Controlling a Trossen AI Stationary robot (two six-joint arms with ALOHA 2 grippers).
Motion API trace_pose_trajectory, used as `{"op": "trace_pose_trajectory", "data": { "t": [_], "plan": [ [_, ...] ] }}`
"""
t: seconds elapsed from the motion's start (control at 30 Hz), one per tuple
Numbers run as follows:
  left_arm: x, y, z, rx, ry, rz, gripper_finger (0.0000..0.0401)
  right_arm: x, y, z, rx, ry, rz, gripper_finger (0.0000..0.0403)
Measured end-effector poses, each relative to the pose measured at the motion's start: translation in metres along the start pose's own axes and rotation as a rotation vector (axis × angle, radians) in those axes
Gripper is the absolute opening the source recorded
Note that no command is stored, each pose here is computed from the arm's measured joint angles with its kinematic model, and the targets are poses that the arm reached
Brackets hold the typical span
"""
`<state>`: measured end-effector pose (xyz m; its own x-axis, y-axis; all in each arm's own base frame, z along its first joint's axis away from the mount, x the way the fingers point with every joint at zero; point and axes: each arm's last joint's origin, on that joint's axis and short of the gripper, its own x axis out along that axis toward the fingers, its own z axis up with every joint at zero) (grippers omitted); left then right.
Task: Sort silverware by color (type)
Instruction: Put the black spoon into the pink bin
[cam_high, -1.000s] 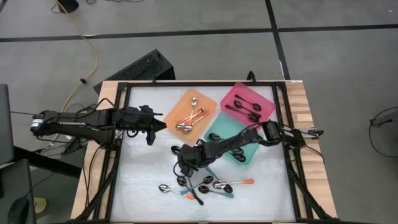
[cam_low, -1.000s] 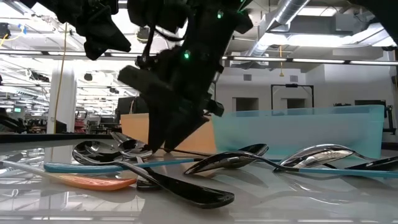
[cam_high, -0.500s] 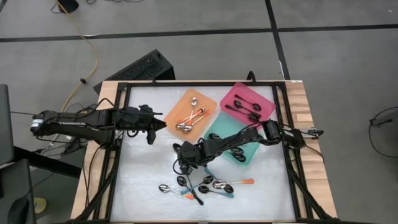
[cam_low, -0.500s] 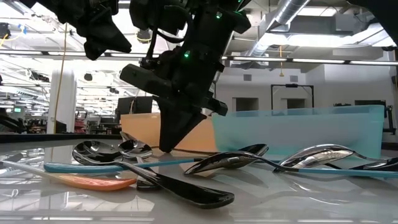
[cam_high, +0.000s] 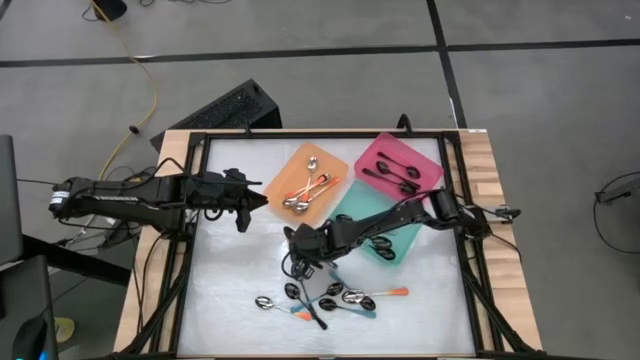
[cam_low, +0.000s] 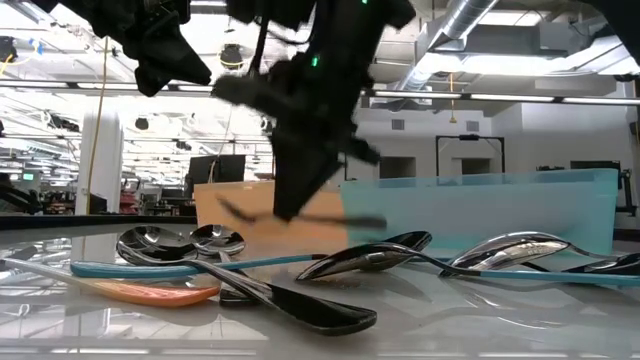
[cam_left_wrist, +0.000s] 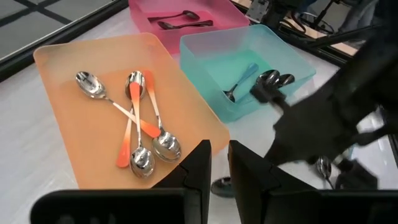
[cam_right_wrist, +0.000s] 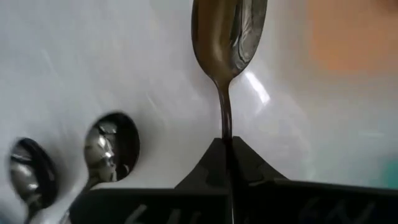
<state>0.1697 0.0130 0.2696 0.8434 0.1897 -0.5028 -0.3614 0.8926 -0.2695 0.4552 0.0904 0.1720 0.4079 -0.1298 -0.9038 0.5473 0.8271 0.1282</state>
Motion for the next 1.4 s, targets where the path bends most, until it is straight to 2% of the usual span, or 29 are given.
{"op": "trace_pose_trajectory", "data": {
  "t": [0.23, 0.57, 0.7, 0.87, 1.17, 1.4],
  "plan": [
    [0.0, 0.0, 0.0, 0.0, 0.0, 0.0, 0.0041, -0.038, -0.002, 0.01, -0.012, -0.066, 0.022, 0.0005],
    [0.0, 0.0, 0.0, 0.0, 0.0, 0.0, 0.0041, -0.113, -0.022, 0.015, -0.008, -0.115, -0.009, 0.0005],
    [0.0, 0.0, 0.0, 0.0, 0.0, 0.0, 0.0041, -0.147, -0.035, 0.006, -0.005, -0.11, -0.083, 0.0005],
    [0.0, 0.0, 0.0, 0.0, 0.0, 0.0, 0.0041, -0.175, -0.051, -0.01, 0.01, -0.07, -0.211, 0.0005],
    [0.0, 0.002, 0.001, 0.0, -0.025, 0.059, 0.0041, -0.194, -0.062, -0.039, 0.039, 0.018, -0.411, 0.0005],
    [0.0, 0.002, 0.001, 0.001, -0.03, 0.07, 0.0041, -0.181, -0.065, -0.052, 0.01, 0.054, -0.473, 0.0005]
  ]
}}
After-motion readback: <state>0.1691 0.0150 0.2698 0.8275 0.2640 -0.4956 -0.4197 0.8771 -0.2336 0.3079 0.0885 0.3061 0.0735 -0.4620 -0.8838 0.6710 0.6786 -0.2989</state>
